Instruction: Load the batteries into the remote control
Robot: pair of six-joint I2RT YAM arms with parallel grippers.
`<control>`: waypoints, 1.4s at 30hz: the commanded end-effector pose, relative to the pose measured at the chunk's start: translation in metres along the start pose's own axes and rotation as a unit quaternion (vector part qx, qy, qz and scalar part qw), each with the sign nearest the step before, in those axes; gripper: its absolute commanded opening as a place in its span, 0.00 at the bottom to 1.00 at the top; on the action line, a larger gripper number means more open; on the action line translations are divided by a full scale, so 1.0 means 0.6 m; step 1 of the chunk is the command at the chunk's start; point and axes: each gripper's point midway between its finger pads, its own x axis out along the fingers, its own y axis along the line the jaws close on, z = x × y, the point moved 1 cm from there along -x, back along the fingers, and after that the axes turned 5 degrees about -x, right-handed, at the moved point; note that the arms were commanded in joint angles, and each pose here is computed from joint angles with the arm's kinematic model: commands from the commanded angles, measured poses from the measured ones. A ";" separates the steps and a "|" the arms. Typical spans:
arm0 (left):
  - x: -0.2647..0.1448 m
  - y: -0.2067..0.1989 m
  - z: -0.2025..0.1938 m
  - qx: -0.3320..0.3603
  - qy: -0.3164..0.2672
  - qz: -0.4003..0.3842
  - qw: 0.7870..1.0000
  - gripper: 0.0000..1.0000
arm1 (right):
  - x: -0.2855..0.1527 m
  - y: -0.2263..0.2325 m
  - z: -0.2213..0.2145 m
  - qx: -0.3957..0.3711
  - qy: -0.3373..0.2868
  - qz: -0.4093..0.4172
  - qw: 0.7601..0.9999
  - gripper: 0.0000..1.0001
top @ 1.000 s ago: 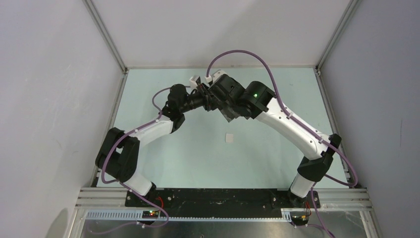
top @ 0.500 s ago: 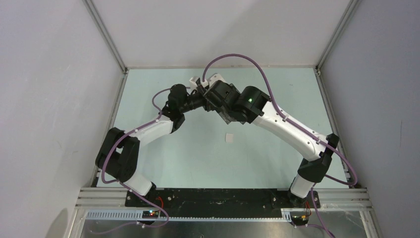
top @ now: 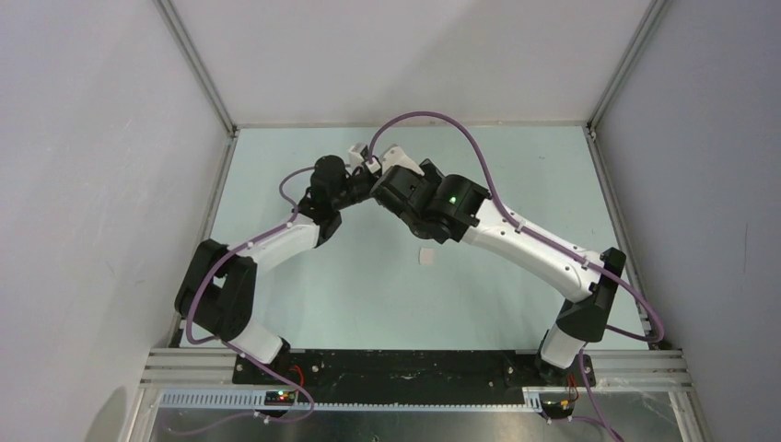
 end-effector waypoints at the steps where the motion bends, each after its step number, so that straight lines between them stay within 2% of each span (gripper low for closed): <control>1: -0.053 -0.166 -0.062 0.027 0.032 -0.144 0.989 0.00 | 0.003 0.027 -0.024 -0.010 0.022 0.035 0.999 0.68; 12: -0.050 -0.158 -0.058 0.015 0.033 -0.137 0.990 0.00 | 0.016 0.052 -0.031 -0.087 0.024 0.013 0.996 0.67; 26: -0.047 -0.148 -0.056 0.003 0.038 -0.128 0.991 0.00 | 0.026 0.065 -0.028 -0.134 0.023 -0.021 0.990 0.67; 32: -0.051 -0.144 -0.051 -0.005 0.040 -0.127 0.991 0.00 | 0.020 0.068 -0.022 -0.132 -0.003 -0.021 0.991 0.66; 37: -0.057 -0.145 -0.045 -0.012 0.040 -0.131 0.991 0.00 | 0.004 0.072 -0.003 -0.118 -0.050 -0.004 0.992 0.69; 42: -0.058 -0.141 -0.046 -0.020 0.045 -0.127 0.991 0.00 | 0.001 0.073 0.003 -0.126 -0.065 0.000 0.990 0.70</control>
